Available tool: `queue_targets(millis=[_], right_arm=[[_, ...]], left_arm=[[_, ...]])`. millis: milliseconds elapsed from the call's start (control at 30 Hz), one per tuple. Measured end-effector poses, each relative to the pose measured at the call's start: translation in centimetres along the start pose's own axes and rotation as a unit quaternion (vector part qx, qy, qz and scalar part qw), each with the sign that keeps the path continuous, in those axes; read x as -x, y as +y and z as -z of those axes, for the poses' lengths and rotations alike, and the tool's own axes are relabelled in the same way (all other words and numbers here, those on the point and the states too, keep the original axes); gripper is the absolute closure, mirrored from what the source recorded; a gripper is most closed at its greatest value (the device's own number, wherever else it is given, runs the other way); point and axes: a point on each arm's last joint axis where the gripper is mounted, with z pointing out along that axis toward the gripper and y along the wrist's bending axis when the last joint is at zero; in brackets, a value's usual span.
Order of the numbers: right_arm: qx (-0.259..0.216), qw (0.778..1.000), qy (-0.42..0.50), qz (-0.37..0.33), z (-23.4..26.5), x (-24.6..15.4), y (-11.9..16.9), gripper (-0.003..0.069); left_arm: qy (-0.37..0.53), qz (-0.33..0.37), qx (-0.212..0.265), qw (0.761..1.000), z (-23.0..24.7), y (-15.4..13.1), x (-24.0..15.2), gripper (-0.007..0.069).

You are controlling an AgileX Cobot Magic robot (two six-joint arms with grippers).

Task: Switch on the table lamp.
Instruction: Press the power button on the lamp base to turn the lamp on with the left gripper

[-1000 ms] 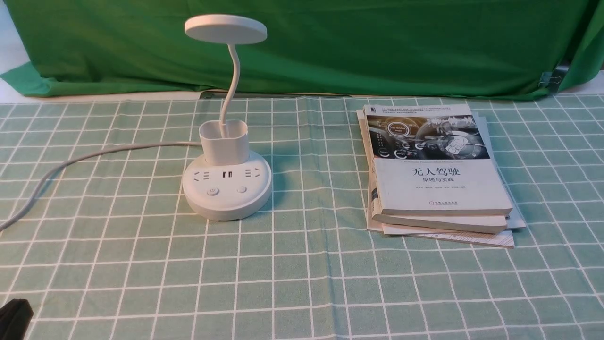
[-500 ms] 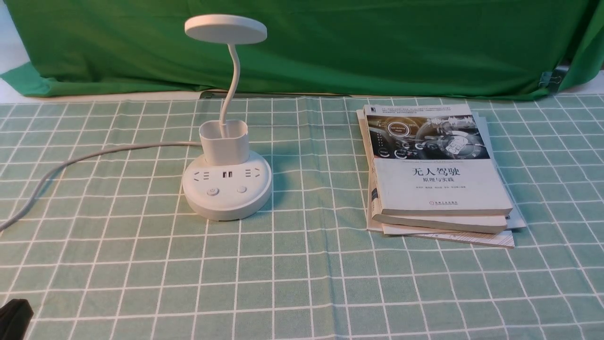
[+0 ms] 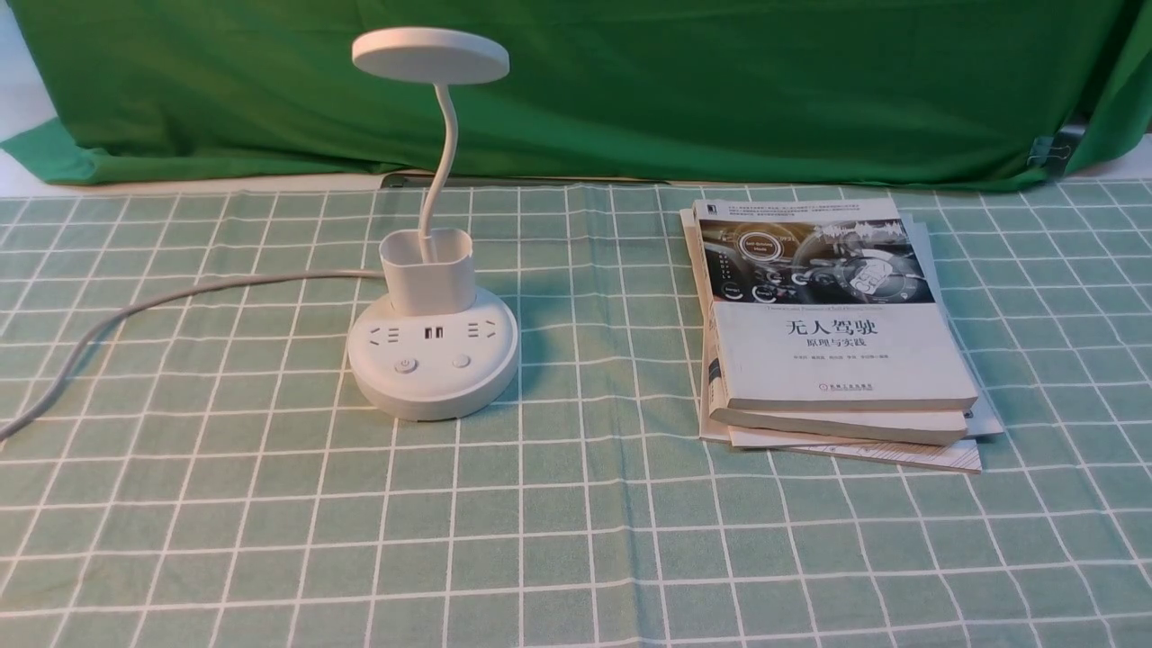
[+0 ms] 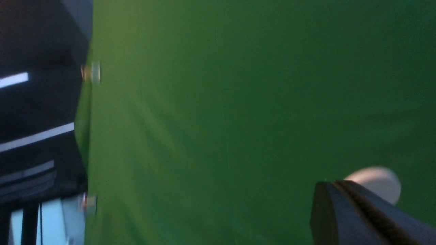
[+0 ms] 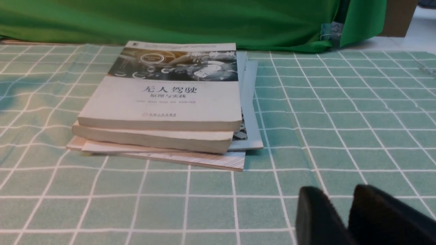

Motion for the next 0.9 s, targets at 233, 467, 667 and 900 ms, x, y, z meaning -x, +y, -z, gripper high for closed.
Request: queue_targets(millis=[233, 467, 667, 900], right_arm=[[0.000, 1.000, 0.000, 0.000, 0.0, 0.0, 0.0, 0.0423], [0.000, 1.000, 0.000, 0.000, 0.0, 0.0, 0.0, 0.0421], [0.000, 1.000, 0.000, 0.000, 0.0, 0.0, 0.0, 0.0421], [0.000, 1.000, -0.001, 0.000, 0.0, 0.0, 0.0, 0.0421]], left_arm=[[-0.184, -0.002, 0.000, 0.983, 0.6, 0.0, 3.3, 0.0624], [-0.137, 0.014, 0.011, 0.990, -2.3, 0.4, 10.1, 0.0624], [0.118, 0.001, -0.004, 0.993, -7.3, 0.2, 10.2, 0.0624], [0.428, 0.089, -0.001, 0.899, -10.3, -0.5, 1.3, 0.0624]])
